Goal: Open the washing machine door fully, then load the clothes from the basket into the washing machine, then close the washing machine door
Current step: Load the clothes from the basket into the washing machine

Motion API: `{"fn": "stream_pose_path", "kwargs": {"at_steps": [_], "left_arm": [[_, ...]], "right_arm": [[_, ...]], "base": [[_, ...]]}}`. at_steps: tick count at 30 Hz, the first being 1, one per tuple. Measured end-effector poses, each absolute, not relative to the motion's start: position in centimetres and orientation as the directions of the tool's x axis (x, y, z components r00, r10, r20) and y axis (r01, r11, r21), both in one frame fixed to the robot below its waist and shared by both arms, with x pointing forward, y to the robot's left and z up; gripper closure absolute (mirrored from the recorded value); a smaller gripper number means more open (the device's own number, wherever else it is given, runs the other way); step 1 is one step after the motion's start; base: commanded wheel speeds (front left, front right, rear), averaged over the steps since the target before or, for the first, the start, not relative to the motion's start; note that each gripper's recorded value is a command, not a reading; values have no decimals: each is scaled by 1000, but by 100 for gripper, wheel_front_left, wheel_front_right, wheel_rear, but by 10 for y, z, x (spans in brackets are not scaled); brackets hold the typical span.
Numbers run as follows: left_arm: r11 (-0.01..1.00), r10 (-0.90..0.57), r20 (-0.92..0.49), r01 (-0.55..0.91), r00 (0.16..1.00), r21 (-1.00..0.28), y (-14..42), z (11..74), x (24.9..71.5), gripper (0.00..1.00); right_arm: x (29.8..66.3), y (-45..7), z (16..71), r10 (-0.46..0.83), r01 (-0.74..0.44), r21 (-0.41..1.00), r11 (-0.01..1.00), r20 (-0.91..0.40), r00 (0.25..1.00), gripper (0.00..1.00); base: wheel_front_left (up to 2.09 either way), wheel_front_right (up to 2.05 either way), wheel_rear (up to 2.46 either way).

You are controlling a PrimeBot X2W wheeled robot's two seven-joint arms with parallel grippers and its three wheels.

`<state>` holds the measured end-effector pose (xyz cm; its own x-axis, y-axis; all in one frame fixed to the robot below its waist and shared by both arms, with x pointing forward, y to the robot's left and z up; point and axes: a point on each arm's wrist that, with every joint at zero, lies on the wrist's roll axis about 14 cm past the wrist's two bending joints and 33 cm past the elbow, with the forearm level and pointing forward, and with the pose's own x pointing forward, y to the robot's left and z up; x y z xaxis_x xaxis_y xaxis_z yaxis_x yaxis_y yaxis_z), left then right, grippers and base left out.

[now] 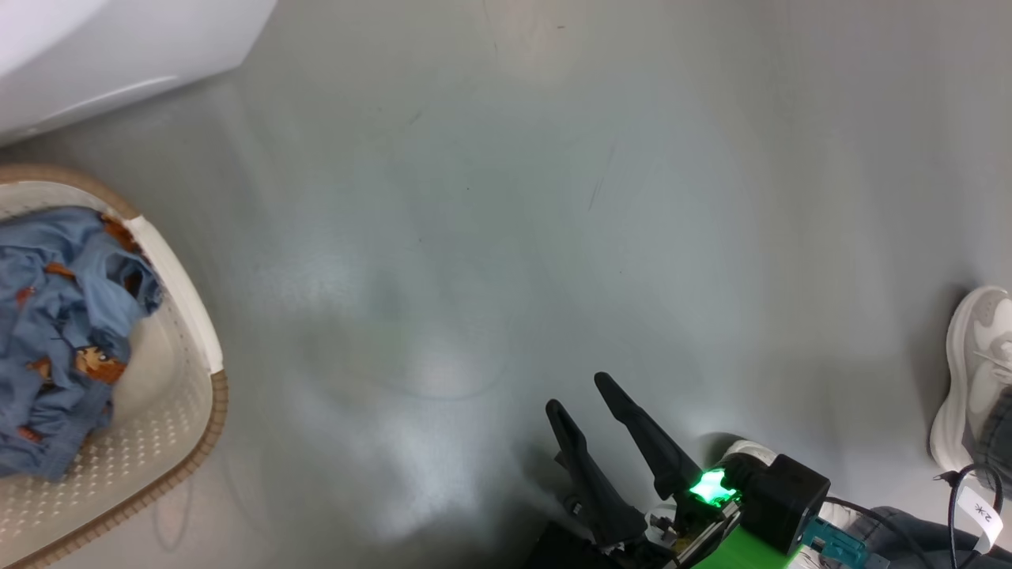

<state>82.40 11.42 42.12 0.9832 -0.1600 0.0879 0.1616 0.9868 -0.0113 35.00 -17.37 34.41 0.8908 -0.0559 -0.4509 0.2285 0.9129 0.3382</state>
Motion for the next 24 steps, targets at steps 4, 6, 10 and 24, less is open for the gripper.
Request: {"fn": "stream_pose_path", "kwargs": {"at_steps": [4,6,10,24], "left_arm": [[989,-147,43,148,988,-6,116,417,821,0],[990,-144,20,144,989,5,116,416,820,0],[994,-110,-6,110,994,18,121,418,817,0],[997,-79,-46,79,996,-2,116,417,779,0]], "right_arm": [[350,-174,346,-54,225,341,913,-444,894,0],[351,-173,347,-50,220,345,913,-438,898,0],[357,-173,351,-41,203,352,914,-417,908,0],[371,-174,367,-17,143,342,929,-346,938,0]], "base": [[0,0,0],[0,0,0],[0,0,0],[0,0,0]]}}
